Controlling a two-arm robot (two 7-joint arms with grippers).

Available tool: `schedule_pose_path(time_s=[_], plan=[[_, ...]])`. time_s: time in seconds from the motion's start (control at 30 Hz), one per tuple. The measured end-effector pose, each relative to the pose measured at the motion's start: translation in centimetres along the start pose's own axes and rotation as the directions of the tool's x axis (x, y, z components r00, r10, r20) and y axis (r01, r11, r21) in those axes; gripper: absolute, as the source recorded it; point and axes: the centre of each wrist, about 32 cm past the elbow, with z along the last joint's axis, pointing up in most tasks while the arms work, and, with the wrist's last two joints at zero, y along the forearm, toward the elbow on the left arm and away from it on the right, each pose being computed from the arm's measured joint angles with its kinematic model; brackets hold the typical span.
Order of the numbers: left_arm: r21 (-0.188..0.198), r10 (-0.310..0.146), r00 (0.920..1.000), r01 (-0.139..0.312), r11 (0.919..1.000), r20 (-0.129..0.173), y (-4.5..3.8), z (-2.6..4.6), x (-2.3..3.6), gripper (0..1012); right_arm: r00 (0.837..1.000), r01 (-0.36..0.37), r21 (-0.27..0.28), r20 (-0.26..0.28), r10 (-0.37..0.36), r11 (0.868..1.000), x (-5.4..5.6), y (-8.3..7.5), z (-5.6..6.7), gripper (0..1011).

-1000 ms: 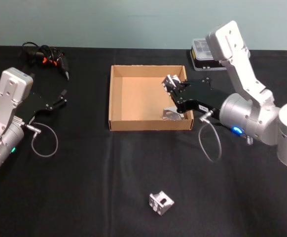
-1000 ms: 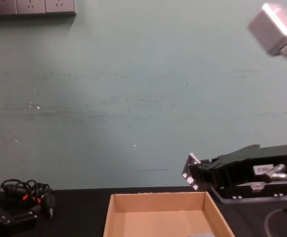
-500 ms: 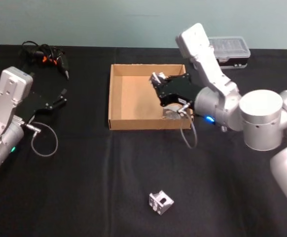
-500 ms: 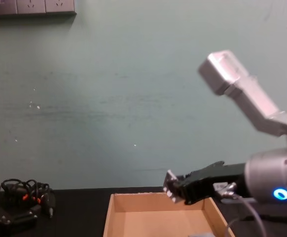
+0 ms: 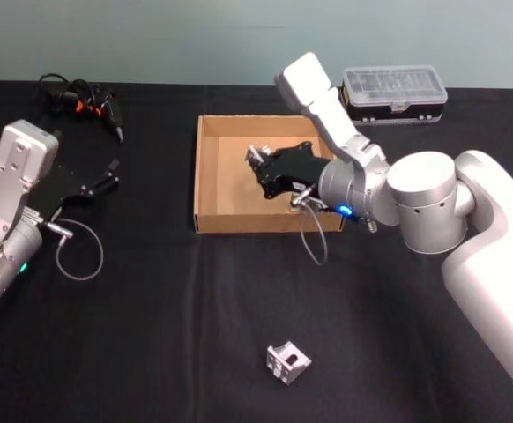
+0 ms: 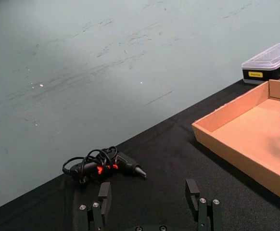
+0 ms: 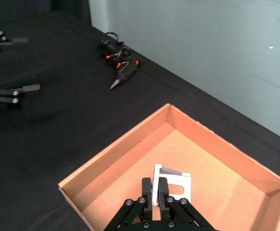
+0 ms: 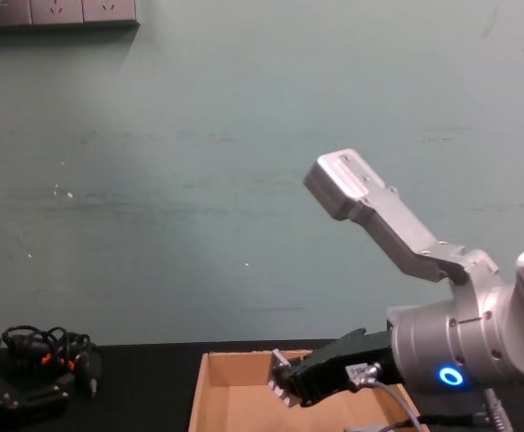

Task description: Use one hand to pick up the angle iron from the table and place it into the box.

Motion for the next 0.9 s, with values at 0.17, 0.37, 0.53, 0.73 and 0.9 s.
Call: schedule_pose_path(time_s=[0.17,0.37,0.53,0.73,0.9], plan=[[0.0,0.0,1.0,0.0,1.0,0.0,0.0,0.0,0.0,1011,1.0,-0.027,-0.025,0.012,0.027,0.999,-0.23,0.62,0.05,85],[0.0,0.0,1.0,0.0,1.0,0.0,0.0,0.0,0.0,1011,1.0,-0.022,-0.047,-0.002,0.022,0.999,-0.21,0.85,-0.08,85],[0.0,0.0,1.0,0.0,1.0,0.0,0.0,0.0,0.0,1011,1.0,-0.015,-0.062,-0.017,0.014,0.998,-0.19,0.87,-0.18,85],[0.0,0.0,1.0,0.0,1.0,0.0,0.0,0.0,0.0,1011,1.0,-0.011,-0.075,-0.029,0.009,0.997,-0.29,0.83,-0.3,85],[0.0,0.0,1.0,0.0,1.0,0.0,0.0,0.0,0.0,1011,0.999,-0.012,-0.084,-0.035,0.009,0.996,-0.36,0.84,-0.38,85]])
